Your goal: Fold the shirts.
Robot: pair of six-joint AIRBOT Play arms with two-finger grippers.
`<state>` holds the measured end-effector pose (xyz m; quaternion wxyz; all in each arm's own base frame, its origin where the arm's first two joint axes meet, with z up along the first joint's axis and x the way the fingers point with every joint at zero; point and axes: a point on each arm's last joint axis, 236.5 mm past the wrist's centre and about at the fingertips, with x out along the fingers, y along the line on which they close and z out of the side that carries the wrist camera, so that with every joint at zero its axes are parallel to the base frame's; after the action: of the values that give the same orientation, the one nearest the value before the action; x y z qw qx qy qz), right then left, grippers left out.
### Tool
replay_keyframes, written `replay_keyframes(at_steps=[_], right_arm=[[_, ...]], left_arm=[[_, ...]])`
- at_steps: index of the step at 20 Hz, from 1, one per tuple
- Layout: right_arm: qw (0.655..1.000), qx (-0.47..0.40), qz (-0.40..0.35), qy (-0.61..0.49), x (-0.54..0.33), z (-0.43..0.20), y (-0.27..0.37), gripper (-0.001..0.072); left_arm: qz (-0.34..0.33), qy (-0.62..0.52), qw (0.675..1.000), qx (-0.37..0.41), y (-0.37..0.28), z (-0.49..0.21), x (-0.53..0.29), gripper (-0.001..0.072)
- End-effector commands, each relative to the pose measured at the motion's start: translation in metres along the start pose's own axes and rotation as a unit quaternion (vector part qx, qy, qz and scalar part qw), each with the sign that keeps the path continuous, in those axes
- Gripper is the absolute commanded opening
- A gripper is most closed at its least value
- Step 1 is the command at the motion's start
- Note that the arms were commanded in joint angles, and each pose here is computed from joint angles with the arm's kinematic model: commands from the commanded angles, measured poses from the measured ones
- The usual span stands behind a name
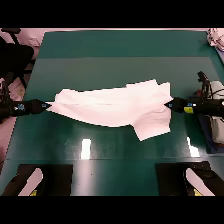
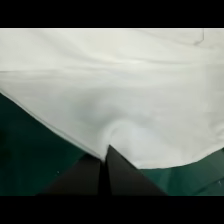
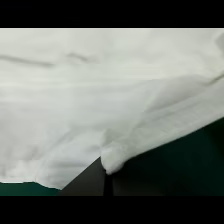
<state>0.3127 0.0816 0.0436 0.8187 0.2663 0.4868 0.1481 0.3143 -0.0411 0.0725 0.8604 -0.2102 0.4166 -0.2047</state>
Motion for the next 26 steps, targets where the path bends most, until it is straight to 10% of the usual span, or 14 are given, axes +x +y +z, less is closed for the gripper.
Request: replay_keyframes(at_steps=[1, 26], right_arm=[[1.000, 0.004, 0.002, 0.003, 0.013, 0.028, -0.003, 0.0021], [0.998, 0.048, -0.011, 0.049, 0.094, 0.105, -0.057, 0.0021]], left_arm=[[0.030, -0.044, 0.999, 0.005, 0.011, 0.020, -0.004, 0.0024], [0.192, -0.151, 0.967, 0.068, 0.092, 0.048, 0.080, 0.0025]])
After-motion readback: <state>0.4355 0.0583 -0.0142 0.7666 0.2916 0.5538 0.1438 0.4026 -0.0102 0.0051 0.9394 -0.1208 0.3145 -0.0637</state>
